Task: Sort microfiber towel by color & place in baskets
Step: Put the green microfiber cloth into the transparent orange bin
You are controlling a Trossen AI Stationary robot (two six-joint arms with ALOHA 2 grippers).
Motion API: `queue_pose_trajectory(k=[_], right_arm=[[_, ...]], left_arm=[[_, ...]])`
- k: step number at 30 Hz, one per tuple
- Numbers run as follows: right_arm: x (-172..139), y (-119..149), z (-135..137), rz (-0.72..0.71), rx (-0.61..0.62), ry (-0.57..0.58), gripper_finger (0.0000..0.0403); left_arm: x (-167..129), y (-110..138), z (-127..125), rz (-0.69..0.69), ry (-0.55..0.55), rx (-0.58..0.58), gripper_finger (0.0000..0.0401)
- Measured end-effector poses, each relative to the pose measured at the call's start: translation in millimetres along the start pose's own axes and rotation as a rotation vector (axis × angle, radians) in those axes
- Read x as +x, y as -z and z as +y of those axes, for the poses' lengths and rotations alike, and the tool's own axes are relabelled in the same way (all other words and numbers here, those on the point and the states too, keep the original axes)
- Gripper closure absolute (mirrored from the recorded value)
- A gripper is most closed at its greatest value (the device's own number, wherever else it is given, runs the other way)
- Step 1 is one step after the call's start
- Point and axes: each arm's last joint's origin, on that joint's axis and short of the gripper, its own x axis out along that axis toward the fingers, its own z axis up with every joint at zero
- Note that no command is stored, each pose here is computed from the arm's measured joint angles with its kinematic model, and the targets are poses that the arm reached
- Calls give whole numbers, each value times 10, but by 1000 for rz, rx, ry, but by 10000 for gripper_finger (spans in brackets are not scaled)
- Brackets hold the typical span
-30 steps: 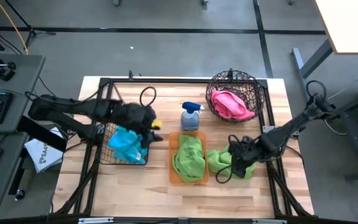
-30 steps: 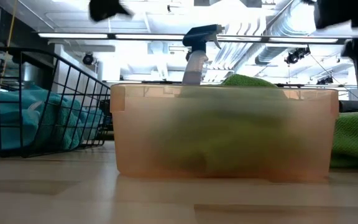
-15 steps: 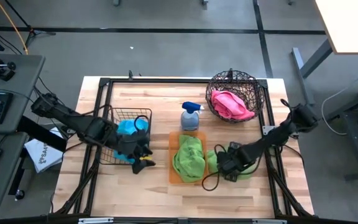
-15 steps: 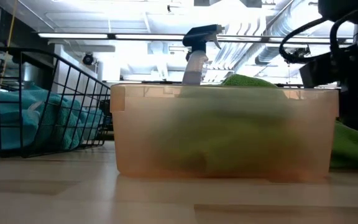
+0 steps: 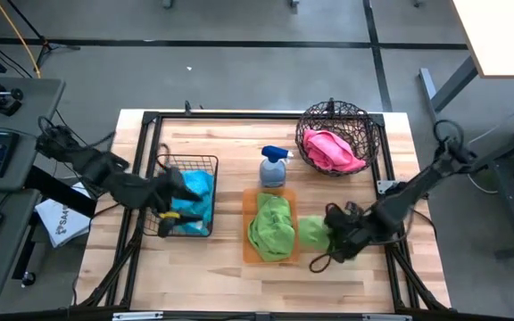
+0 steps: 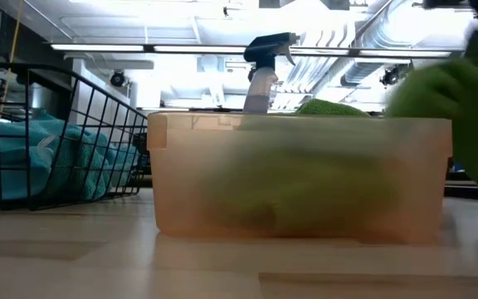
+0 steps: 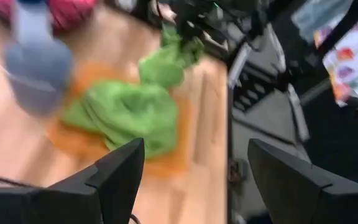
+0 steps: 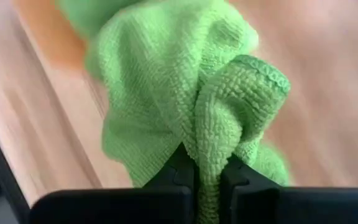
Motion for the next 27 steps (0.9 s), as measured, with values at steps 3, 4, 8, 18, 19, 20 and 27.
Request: queue_pose_trajectory(k=[3, 4, 8, 18, 19, 20, 27], right_arm=[[-440, -232, 103, -247, 91, -128, 397], [-583, -329, 128, -319, 105, -169, 398], [-971, -705, 265, -528, 97, -290, 399], [-696, -1052, 669, -623, 56, -259, 402], [-584, -1028, 698, -595, 72, -253, 402], [-460, -997, 721, -563, 85, -245, 402], [194, -833, 759, -442, 199, -235, 402]], left_arm=[[-153, -48, 31, -81, 2, 49, 128], [-195, -67, 35, -101, 19, 61, 128], [-293, -122, 48, -135, 85, 112, 128], [-253, -94, 24, -123, 93, 175, 128], [-237, -76, 15, -124, 100, 182, 128], [-220, -61, -1, -133, 114, 182, 128], [-78, 33, -96, -230, 208, 183, 128]])
